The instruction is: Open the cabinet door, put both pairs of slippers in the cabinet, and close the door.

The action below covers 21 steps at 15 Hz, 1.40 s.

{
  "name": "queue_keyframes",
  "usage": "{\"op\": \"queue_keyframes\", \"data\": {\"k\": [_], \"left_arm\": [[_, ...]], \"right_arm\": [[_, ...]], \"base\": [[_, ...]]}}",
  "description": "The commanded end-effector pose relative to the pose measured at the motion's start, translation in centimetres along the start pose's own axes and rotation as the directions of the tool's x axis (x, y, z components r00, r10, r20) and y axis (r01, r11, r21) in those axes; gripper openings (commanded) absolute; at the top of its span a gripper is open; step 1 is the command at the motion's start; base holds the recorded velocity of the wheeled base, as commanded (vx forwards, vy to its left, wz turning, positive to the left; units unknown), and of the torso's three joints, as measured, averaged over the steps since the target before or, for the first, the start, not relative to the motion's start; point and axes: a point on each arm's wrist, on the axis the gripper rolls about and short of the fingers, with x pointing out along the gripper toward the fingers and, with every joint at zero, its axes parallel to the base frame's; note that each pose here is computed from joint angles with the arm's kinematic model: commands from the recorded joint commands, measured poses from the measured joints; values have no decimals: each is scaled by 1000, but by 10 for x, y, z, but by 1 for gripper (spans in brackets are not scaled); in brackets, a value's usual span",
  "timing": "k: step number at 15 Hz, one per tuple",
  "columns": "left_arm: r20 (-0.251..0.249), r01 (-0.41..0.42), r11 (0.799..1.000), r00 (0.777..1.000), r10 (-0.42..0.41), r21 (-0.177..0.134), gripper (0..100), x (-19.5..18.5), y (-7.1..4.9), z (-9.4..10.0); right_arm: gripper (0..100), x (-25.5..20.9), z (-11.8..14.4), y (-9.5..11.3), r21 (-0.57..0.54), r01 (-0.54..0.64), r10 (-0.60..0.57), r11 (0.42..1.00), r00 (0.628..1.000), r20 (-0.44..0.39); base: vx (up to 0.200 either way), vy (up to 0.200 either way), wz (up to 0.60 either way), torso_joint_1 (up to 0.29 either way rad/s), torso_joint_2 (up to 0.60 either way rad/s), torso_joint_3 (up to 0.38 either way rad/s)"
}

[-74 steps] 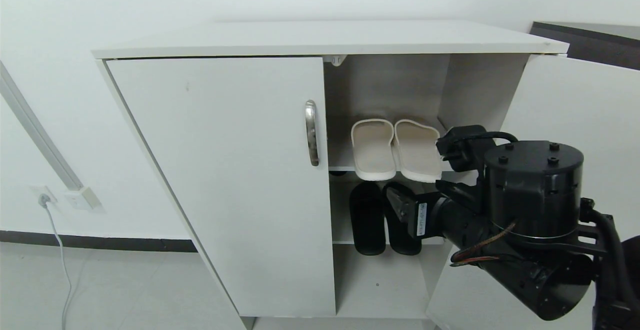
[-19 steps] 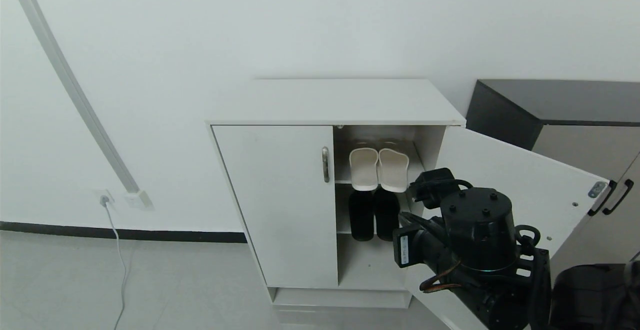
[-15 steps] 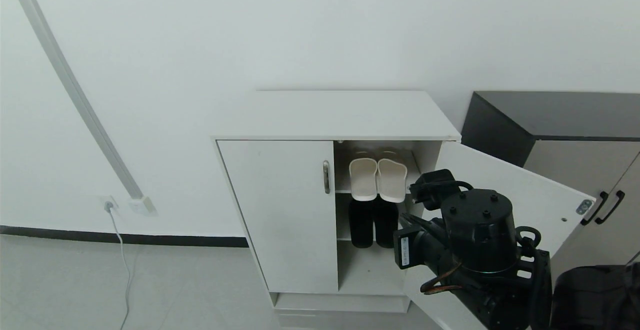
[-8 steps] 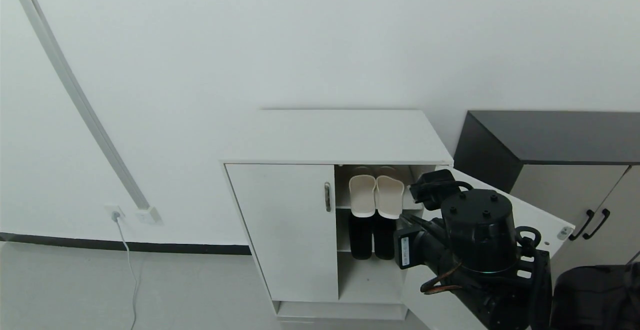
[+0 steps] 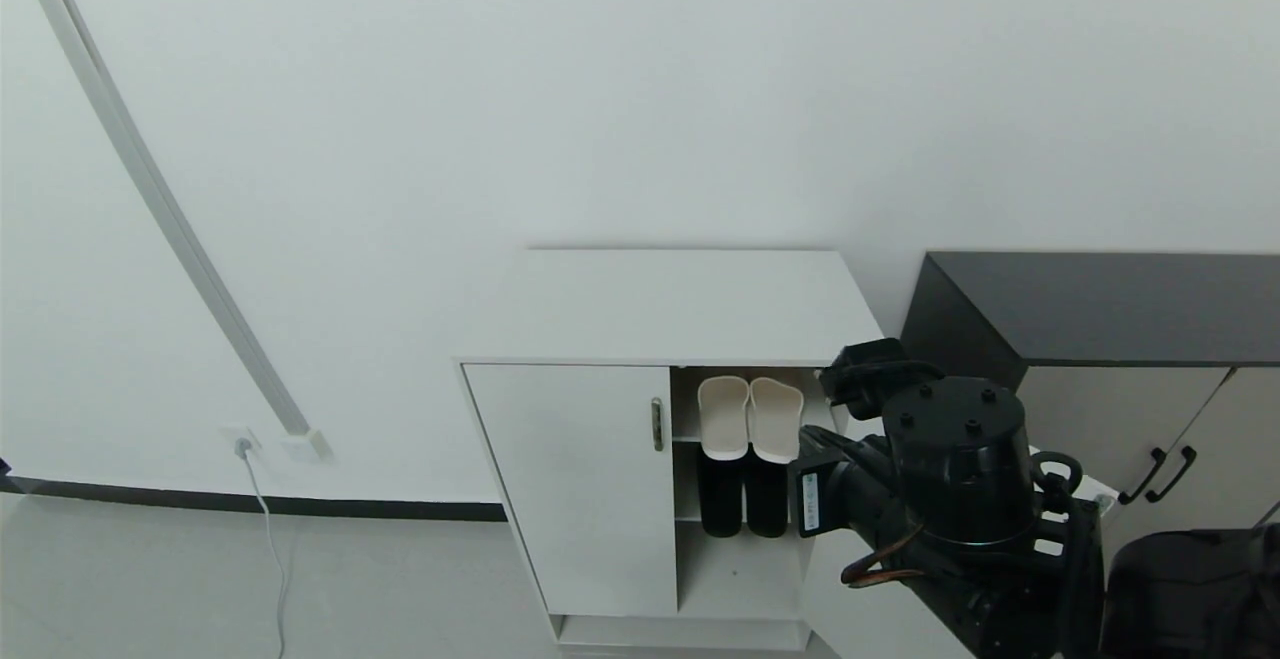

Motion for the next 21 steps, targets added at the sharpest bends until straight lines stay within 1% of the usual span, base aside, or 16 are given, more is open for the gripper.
{"op": "queue_keyframes", "data": {"k": [1, 5, 7, 10, 11, 12, 20, 21], "left_arm": [[-1, 0, 1000, 1000, 0, -1, 0, 0, 0, 0], [-1, 0, 1000, 1000, 0, 0, 0, 0, 0, 0], [-2, 0, 1000, 1000, 0, 0, 0, 0, 0, 0], [-1, 0, 1000, 1000, 0, 0, 0, 0, 0, 0], [-2, 6, 1000, 1000, -6, 5, 0, 0, 0, 0], [-2, 6, 1000, 1000, -6, 9, 0, 0, 0, 0], [-1, 0, 1000, 1000, 0, 6, 0, 0, 0, 0], [1, 0, 1000, 1000, 0, 5, 0, 0, 0, 0]], "right_arm": [[0, 0, 0, 0, 1, 1, -1, 1000, 1000, 0], [0, 2, 5, -4, 6, 13, -13, 1000, 999, 30], [0, 0, 5, -7, -14, 14, -13, 1000, 999, 45], [0, 1, 5, -9, -12, 21, -21, 1000, 999, 47], [0, 2, 5, -10, -12, 24, -24, 1000, 999, 45], [0, 2, 5, -11, -11, 29, -28, 1000, 999, 45], [0, 9, 5, -19, -4, 57, -57, 998, 997, 42], [0, 9, 6, -20, -3, 60, -60, 998, 997, 42]], "base": [[0, 0, 0, 178, -369, -198], [0, 0, 0, 165, -351, -179], [0, 0, 0, 32, -61, -37], [0, 0, 0, 0, 0, 0], [0, 0, 0, 0, 0, 0], [0, 0, -600, 2, 2, -2], [0, 0, -600, 5, 2, 0], [0, 0, 0, 0, 0, 0]]}}
